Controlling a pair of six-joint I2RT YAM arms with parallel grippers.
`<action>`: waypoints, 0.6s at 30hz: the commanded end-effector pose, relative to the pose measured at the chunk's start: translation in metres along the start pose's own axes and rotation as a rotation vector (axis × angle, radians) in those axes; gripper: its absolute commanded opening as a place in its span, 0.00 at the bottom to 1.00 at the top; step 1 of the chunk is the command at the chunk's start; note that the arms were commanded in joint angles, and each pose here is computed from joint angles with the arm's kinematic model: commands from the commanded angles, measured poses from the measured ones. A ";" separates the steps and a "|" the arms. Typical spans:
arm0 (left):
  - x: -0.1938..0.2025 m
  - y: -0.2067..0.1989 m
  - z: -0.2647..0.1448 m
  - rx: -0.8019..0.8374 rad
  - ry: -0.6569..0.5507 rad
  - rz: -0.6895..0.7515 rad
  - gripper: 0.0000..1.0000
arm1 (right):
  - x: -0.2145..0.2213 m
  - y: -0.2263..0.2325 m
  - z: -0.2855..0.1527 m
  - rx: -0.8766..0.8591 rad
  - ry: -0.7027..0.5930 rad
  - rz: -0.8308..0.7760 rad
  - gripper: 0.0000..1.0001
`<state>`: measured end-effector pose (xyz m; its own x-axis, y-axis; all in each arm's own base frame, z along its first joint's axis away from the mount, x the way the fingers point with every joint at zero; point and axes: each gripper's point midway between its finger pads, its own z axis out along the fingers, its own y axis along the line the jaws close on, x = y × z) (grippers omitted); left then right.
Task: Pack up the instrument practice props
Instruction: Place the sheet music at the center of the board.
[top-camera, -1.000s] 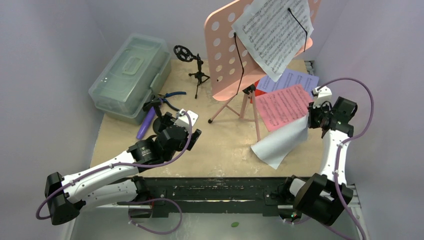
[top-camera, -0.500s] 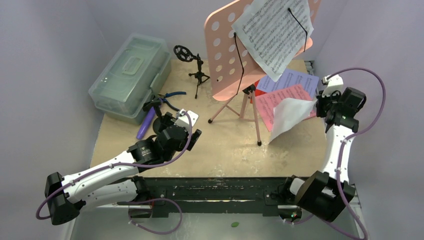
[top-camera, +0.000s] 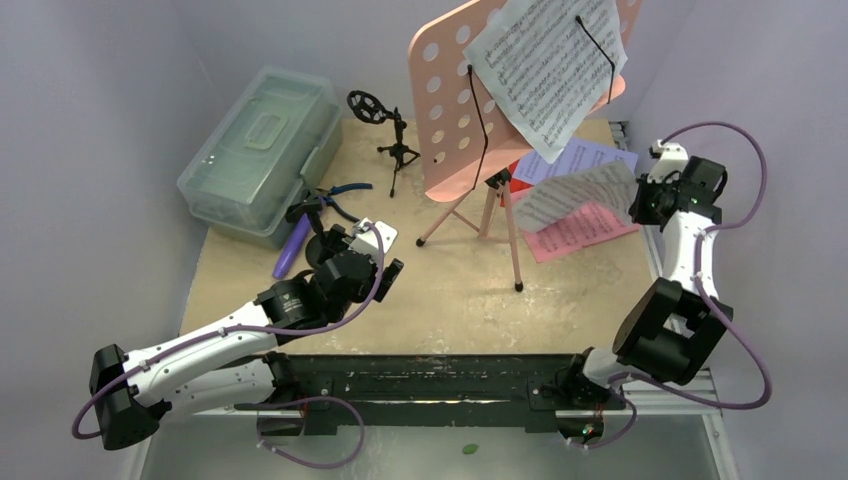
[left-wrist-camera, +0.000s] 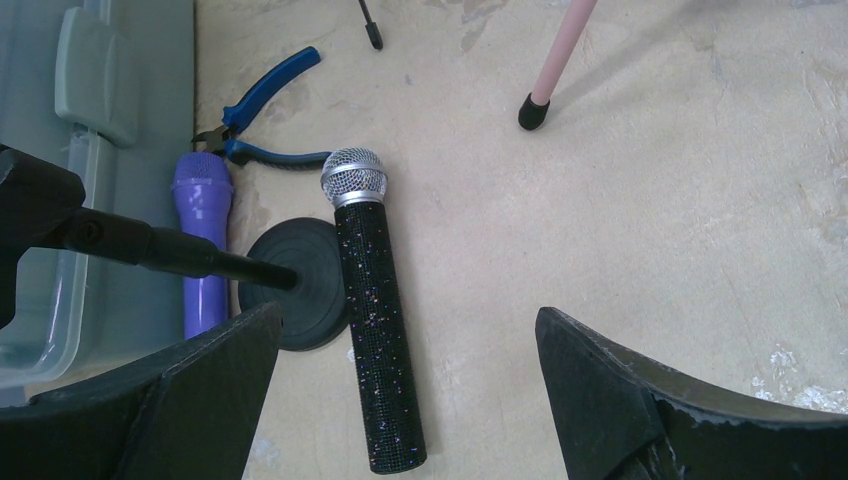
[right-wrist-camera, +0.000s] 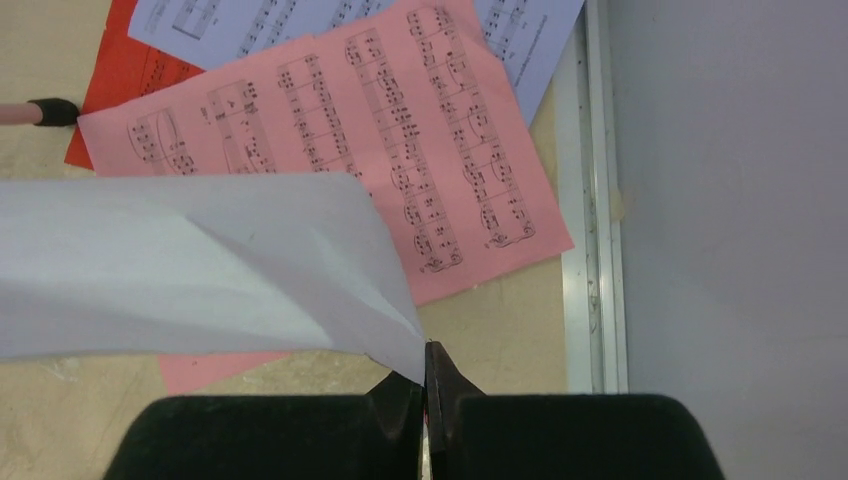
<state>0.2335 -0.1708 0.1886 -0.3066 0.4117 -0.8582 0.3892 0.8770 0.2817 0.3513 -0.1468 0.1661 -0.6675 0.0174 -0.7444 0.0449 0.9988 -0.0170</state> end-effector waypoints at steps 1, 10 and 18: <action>-0.003 0.002 0.000 -0.003 -0.015 -0.018 0.97 | -0.026 -0.005 0.000 -0.007 -0.034 0.050 0.00; -0.002 0.002 0.001 -0.002 -0.012 -0.015 0.97 | -0.022 -0.007 0.038 -0.028 0.055 0.077 0.04; -0.003 0.002 0.001 -0.003 -0.014 -0.018 0.97 | -0.016 0.006 0.054 -0.060 0.090 0.094 0.02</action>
<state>0.2340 -0.1701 0.1885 -0.3082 0.4105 -0.8582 0.3869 0.8782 0.2812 0.3935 -0.1455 0.1208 -0.7549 0.1074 -0.6470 0.0590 0.9936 0.0961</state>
